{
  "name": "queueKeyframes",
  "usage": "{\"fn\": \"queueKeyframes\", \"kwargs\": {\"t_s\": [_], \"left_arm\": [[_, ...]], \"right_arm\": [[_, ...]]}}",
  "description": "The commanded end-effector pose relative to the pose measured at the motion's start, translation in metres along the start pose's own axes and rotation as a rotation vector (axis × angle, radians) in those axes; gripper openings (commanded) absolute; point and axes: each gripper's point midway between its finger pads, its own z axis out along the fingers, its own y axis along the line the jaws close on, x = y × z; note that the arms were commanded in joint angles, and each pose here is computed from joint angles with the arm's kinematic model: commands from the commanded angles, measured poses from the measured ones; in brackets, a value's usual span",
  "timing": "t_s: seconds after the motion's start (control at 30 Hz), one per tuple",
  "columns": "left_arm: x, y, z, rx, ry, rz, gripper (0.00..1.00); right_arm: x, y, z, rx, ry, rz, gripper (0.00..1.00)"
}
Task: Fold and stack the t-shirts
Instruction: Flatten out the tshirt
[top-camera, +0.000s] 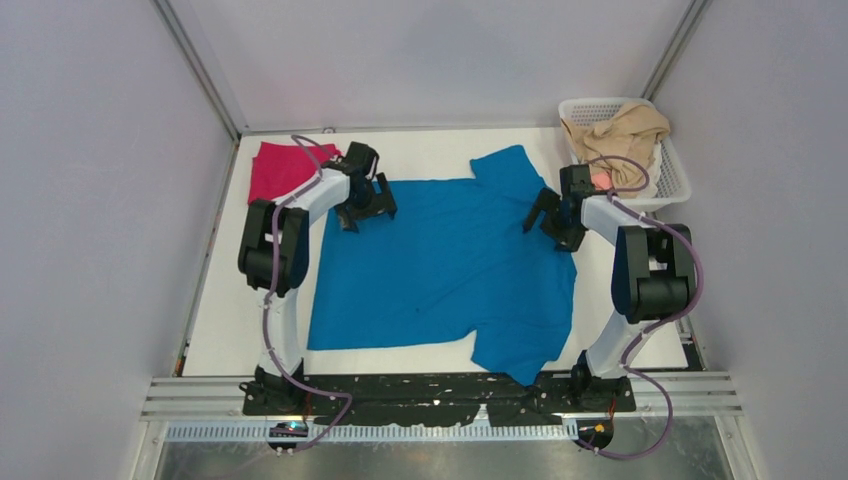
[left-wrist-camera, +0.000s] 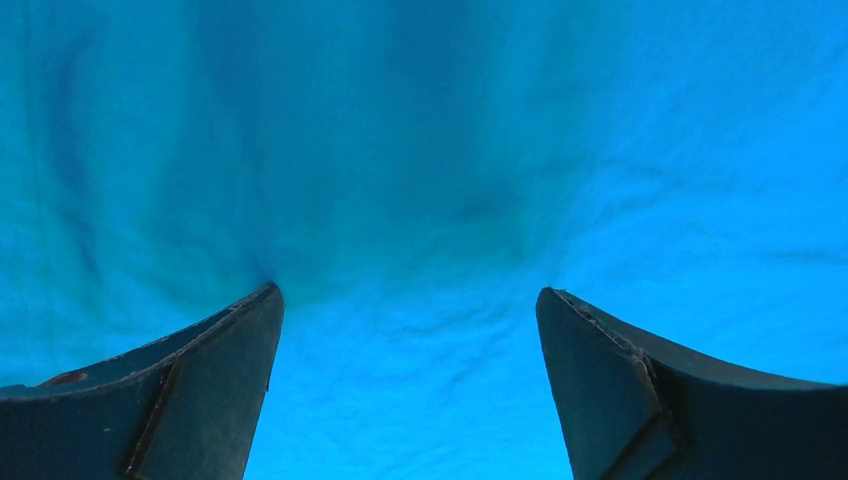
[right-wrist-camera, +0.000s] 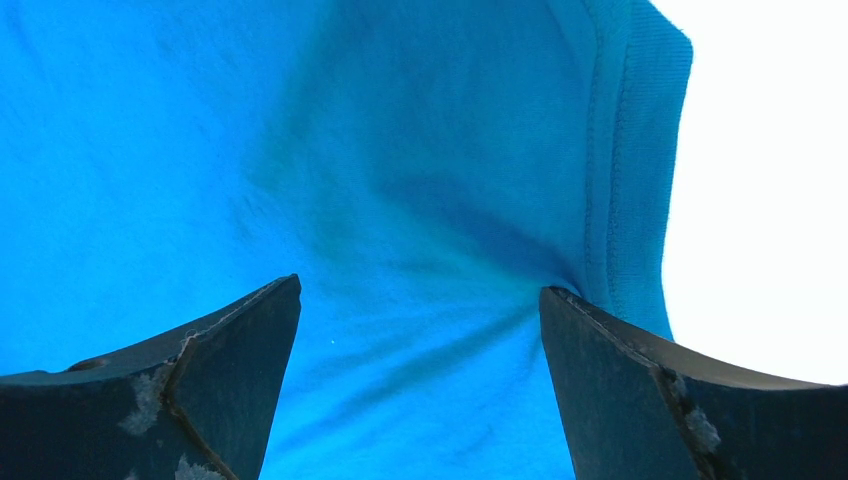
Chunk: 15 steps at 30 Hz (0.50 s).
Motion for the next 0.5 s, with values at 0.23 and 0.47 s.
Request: {"fn": "queueKeyframes", "kwargs": {"t_s": [0.23,0.47], "left_arm": [[-0.034,-0.016,0.001,0.064,0.05,-0.046,0.99],[-0.058,-0.032,-0.081,0.181,-0.112,0.003,1.0]], "right_arm": [[-0.033,0.006,0.008,0.03,-0.03,-0.07,0.95],[-0.036,0.025,-0.05,0.03,-0.166,-0.169,0.95]]}}
